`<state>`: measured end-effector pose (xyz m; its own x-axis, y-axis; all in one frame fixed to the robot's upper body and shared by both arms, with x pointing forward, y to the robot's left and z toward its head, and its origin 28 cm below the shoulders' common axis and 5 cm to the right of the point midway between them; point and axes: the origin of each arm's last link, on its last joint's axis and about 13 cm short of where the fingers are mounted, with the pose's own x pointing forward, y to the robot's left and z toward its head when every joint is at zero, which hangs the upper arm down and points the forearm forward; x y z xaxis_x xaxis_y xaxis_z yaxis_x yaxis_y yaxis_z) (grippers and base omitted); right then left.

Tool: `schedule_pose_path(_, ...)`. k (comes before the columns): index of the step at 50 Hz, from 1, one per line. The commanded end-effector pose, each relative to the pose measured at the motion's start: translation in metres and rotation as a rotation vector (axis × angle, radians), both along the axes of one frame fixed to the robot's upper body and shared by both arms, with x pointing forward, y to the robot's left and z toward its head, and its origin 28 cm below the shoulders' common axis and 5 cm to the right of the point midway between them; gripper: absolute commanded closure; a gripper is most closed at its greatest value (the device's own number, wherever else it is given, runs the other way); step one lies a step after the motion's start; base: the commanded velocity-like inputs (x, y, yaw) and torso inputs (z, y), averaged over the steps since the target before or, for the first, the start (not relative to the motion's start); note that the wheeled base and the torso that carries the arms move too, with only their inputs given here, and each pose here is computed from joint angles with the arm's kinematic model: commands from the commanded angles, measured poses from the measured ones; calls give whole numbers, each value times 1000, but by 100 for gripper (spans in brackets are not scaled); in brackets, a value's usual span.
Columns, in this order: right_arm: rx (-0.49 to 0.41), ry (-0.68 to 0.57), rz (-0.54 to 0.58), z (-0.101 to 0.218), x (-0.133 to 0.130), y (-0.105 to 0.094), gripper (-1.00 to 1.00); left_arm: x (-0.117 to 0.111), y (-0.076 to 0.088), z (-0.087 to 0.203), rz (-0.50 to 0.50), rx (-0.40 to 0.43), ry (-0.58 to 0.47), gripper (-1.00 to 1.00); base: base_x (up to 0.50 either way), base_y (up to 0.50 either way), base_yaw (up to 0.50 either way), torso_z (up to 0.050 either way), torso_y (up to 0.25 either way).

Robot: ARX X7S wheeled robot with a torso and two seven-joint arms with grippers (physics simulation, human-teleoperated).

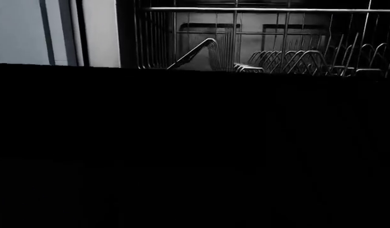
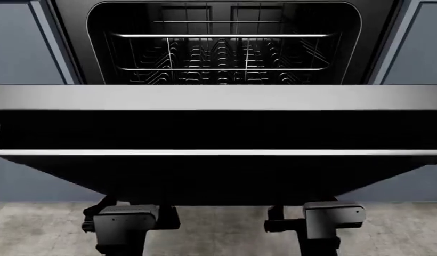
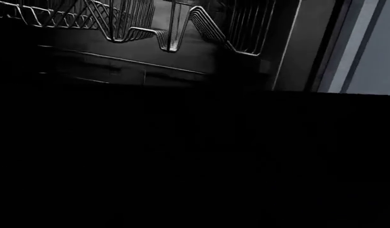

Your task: Close the dishwasher door

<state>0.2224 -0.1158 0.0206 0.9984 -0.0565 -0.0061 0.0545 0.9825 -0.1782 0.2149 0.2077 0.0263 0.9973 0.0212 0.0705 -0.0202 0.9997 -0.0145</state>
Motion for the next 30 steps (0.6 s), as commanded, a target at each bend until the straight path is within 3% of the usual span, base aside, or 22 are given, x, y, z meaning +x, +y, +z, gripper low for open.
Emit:
schedule_pose_path(1,-57,-94,-8,45,22,-6,-100,17,-2,38,5,2,-95,-100,0,0,0,0,0)
schedule_pose_path(10,-51,-86,-34,67,46,-12,-100,46,-5,53,40,-35,-30,-100,0,0,0,0,4)
schedule_pose_path(30,-81,-98,-67,109,78,-17,-100,72,-14,107,43,-23,-113,-100,0,0,0,0,3)
